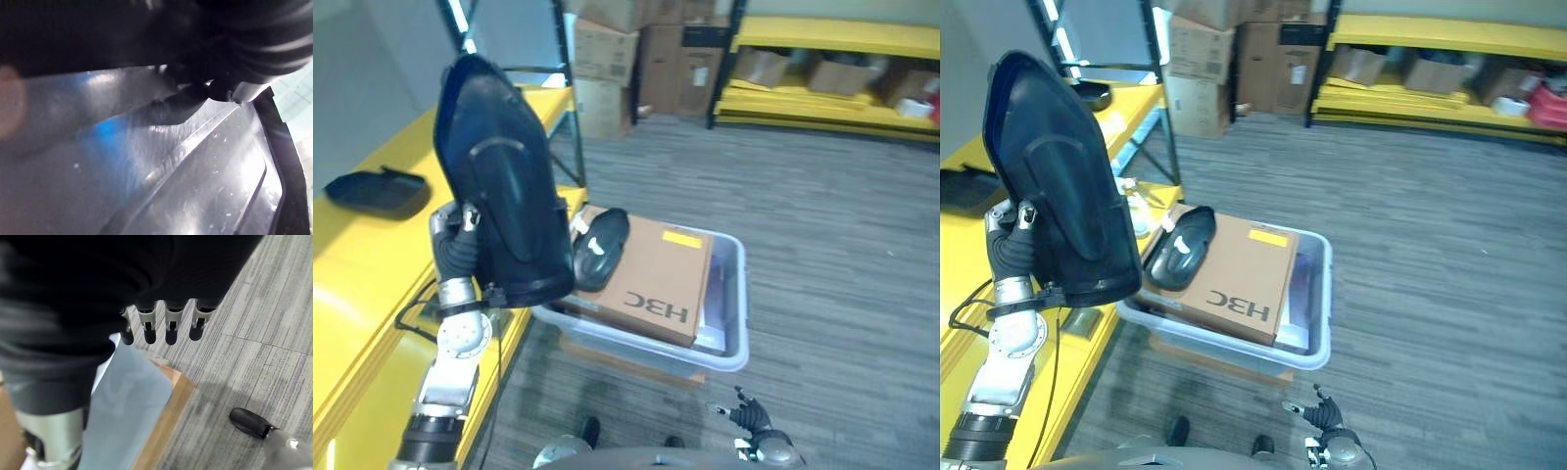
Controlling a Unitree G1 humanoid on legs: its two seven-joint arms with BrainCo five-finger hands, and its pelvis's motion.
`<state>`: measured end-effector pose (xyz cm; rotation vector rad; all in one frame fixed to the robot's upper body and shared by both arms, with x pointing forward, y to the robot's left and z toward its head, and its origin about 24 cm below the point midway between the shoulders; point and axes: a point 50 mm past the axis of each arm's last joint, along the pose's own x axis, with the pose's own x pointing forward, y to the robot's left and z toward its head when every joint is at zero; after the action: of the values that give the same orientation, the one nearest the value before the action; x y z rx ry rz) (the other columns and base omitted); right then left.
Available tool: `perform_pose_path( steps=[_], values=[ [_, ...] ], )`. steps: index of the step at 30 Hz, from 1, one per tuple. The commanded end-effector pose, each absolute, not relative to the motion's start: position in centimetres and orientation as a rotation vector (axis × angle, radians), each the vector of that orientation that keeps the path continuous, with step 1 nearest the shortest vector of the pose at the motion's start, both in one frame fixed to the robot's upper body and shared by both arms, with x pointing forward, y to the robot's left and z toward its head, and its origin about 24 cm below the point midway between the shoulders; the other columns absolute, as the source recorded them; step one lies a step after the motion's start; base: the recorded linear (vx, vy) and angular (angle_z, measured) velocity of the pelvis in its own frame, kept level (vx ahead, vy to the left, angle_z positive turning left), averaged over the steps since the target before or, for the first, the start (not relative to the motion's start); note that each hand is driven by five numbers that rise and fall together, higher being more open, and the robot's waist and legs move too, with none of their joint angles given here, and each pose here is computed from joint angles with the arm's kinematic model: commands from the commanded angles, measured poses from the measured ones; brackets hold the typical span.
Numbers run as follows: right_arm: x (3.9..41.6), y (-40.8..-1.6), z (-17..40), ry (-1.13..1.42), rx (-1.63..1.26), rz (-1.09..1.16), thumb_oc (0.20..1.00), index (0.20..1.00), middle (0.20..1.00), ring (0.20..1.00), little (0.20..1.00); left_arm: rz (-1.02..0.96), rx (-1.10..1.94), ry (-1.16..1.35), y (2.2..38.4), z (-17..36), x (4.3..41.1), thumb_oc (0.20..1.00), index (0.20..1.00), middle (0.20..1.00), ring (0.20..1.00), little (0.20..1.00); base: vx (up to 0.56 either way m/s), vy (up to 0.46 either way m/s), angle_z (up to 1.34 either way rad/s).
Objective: Move parts from the plastic box to the shelf.
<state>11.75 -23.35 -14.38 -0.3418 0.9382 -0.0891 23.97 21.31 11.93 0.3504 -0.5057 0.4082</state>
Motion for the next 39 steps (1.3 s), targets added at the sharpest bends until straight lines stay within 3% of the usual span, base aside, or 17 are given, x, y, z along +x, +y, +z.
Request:
perform_pose_path(
  steps=[1,8,13,22,27,39],
  values=[
    [14.2,-21.8,-14.0,0.886,-0.321,-0.04,1.0,1.0,1.0,1.0,1.0,0.42,0.222,-0.774,22.2,17.0,23.3,0.2,0.2,0.2,0.2,0.2,-0.09,-0.017,0.64],
    [12.8,-21.4,-15.3,1.022,-0.508,0.095,1.0,1.0,1.0,1.0,1.0,0.361,0.191,-0.769,22.0,16.9,22.4,0.2,0.2,0.2,0.2,0.2,-0.1,-0.073,1.16],
    [11.3,-22.3,-15.7,1.095,-0.481,-0.016,1.0,1.0,1.0,1.0,1.0,0.328,0.224,-0.75,22.3,16.7,22.1,0.2,0.2,0.2,0.2,0.2,0.09,0.012,1.13],
    [14.0,-20.8,-15.0,0.997,-0.372,-0.133,1.0,1.0,1.0,1.0,1.0,0.297,0.263,-0.77,21.4,17.6,23.4,0.2,0.2,0.2,0.2,0.2,0.16,0.152,0.15],
    [13.2,-21.2,-15.3,1.028,-0.353,-0.179,1.0,1.0,1.0,1.0,1.0,0.222,0.327,-0.789,19.7,18.1,24.7,0.2,0.2,0.2,0.2,0.2,0.13,0.199,0.58],
    [9.3,-22.2,-16.2,1.146,-0.34,-0.208,1.0,1.0,1.0,1.0,1.0,0.154,0.305,-0.771,18.9,17.8,25.4,0.2,0.2,0.2,0.2,0.2,0.19,-0.16,1.12]
  ],
)
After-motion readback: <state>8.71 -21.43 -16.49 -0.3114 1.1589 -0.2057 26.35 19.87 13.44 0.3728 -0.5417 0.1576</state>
